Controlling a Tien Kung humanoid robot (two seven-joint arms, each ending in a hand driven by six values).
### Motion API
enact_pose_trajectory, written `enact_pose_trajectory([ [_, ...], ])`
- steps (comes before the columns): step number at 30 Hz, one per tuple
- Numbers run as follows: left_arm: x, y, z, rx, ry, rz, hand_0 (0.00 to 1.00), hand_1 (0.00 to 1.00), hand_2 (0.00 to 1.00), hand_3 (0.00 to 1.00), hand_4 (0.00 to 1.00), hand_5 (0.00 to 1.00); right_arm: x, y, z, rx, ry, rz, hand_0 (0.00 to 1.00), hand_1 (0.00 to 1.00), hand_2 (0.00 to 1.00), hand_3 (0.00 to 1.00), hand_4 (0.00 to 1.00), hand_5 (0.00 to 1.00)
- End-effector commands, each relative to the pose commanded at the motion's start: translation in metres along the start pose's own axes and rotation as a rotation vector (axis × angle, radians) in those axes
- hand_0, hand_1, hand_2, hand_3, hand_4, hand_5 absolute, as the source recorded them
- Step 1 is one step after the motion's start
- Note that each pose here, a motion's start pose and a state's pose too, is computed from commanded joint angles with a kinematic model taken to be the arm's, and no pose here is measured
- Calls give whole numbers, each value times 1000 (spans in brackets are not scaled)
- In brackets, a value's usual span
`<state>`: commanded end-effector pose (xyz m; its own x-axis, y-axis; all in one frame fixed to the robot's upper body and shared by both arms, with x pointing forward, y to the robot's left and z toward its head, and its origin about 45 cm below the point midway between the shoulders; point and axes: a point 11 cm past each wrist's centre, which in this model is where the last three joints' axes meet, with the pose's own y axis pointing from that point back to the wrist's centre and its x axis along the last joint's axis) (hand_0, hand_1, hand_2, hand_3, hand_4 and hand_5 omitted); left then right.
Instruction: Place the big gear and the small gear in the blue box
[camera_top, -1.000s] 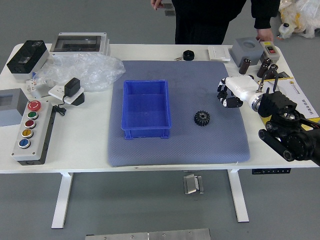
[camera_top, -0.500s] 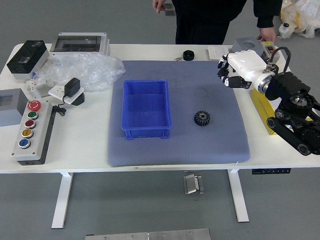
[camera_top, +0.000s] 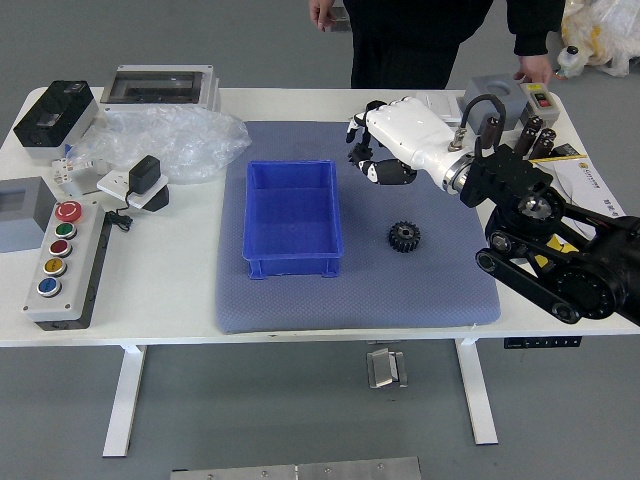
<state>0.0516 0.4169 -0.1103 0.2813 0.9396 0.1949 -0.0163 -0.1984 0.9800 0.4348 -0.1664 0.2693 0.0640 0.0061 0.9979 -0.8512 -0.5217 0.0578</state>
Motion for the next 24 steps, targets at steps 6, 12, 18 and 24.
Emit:
enact_pose_trajectory([
  [6,1,0,0,2,-7,1,901,890,861,869,791,335,-8,-10,-19,28,-38,-5,602,455,531,624,495,139],
  [12,-1,0,2,0,-12,-2,901,890,861,869,791,335,-23,-16,-34,40,-83,-17,603,457,531,624,497,139],
  [18,-3,0,3,-2,-14,-5,901,890,862,869,791,336,-36,-18,-41,37,-123,-29,602,456,533,625,498,140],
  [24,-5,0,4,-4,-15,-8,901,890,861,869,791,336,-47,-19,-45,32,-152,-45,603,457,533,626,498,140],
])
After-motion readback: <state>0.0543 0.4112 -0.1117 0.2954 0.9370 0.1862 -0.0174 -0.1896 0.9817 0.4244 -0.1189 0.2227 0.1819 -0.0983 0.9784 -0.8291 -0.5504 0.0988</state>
